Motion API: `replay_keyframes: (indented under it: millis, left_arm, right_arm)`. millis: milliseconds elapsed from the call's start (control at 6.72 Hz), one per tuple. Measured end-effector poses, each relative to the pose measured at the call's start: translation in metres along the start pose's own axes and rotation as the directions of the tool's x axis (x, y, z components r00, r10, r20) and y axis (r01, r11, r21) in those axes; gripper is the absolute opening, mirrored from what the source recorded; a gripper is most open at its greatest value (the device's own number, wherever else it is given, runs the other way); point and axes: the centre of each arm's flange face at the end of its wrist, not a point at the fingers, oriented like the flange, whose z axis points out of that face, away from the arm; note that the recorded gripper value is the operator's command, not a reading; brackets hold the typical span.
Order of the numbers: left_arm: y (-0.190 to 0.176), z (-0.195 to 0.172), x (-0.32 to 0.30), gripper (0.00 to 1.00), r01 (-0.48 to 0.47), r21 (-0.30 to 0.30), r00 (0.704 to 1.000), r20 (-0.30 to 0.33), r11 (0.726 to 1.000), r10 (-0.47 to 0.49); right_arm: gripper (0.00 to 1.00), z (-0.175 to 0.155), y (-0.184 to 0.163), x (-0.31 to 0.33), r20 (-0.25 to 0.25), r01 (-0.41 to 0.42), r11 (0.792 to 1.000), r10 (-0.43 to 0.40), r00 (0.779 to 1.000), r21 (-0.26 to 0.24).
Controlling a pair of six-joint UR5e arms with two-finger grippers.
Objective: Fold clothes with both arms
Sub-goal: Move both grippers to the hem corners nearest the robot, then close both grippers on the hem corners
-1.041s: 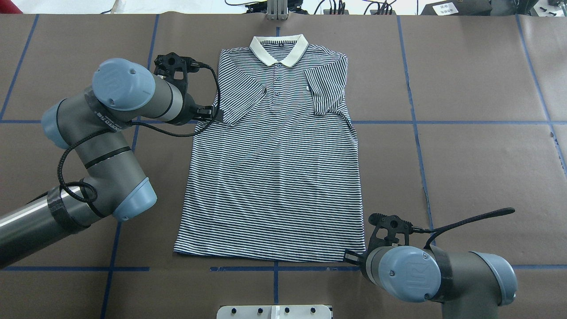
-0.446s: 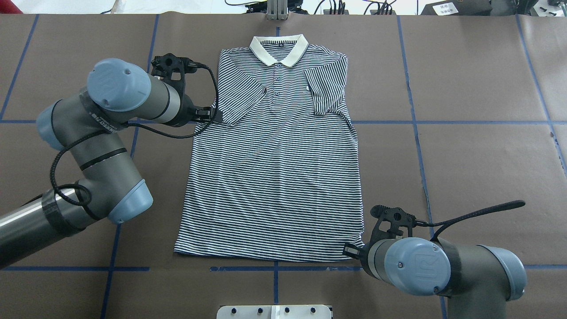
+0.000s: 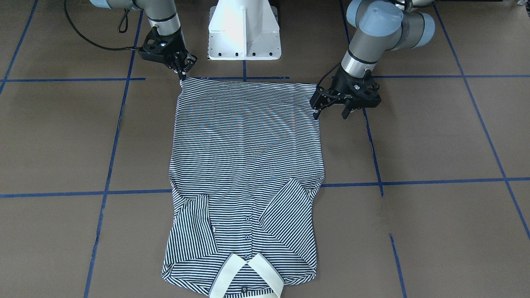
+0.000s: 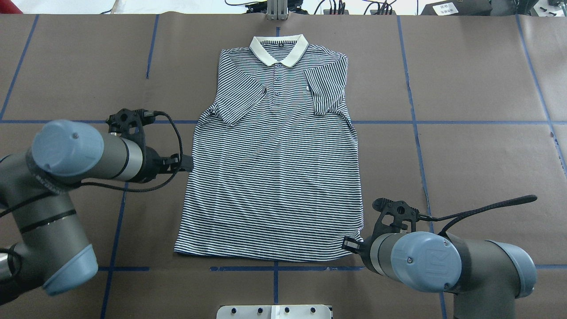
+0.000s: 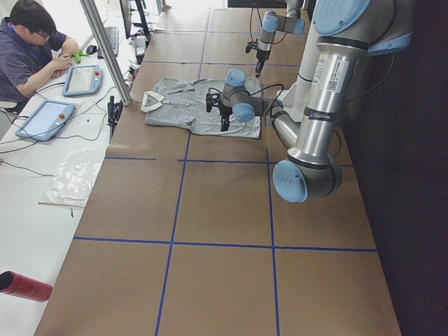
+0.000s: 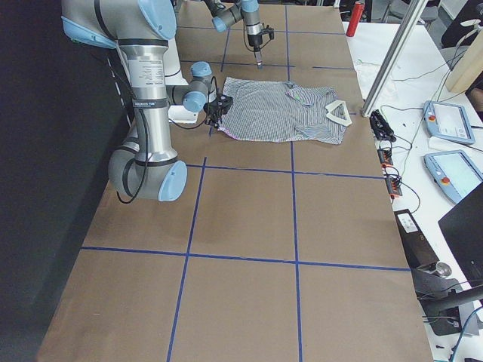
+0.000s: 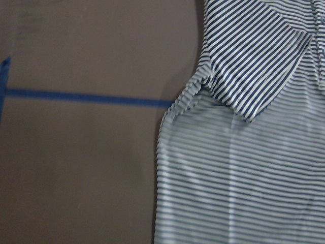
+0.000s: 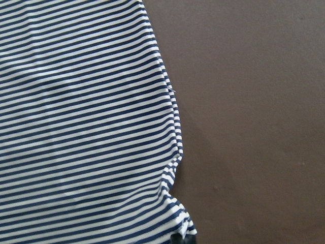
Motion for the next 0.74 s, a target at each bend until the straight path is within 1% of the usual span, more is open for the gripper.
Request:
replay_keyframes:
  millis: [149,297,446,595,744]
  left_arm:
    - [0.043,0.009,0.003,0.98,0.061,-0.005,0.997,0.054,0.998,-0.061]
    - [0.086,0.02,0.011,0.97,0.102,-0.01,0.99,0.103,0.995,-0.1]
    - [0.125,0.031,0.016,0.96,0.124,-0.023,0.983,0.139,0.992,-0.12]
    - [0.151,0.039,0.018,0.94,0.128,-0.029,0.979,0.163,0.991,-0.121]
    - [0.16,0.042,0.018,0.93,0.128,-0.028,0.977,0.173,0.991,-0.121]
  right_arm:
    - [0.0,-0.002,-0.001,-0.001,0.005,-0.001,1.0,0.001,1.0,0.003]
    - [0.0,-0.004,-0.001,-0.001,0.009,-0.001,1.0,0.001,1.0,0.003]
    - [0.0,-0.005,-0.001,-0.002,0.011,-0.001,1.0,0.001,1.0,0.004]
    - [0.0,-0.005,-0.002,-0.002,0.012,-0.002,1.0,0.002,1.0,0.005]
    - [0.0,-0.005,-0.003,-0.002,0.012,-0.002,1.0,0.002,1.0,0.006]
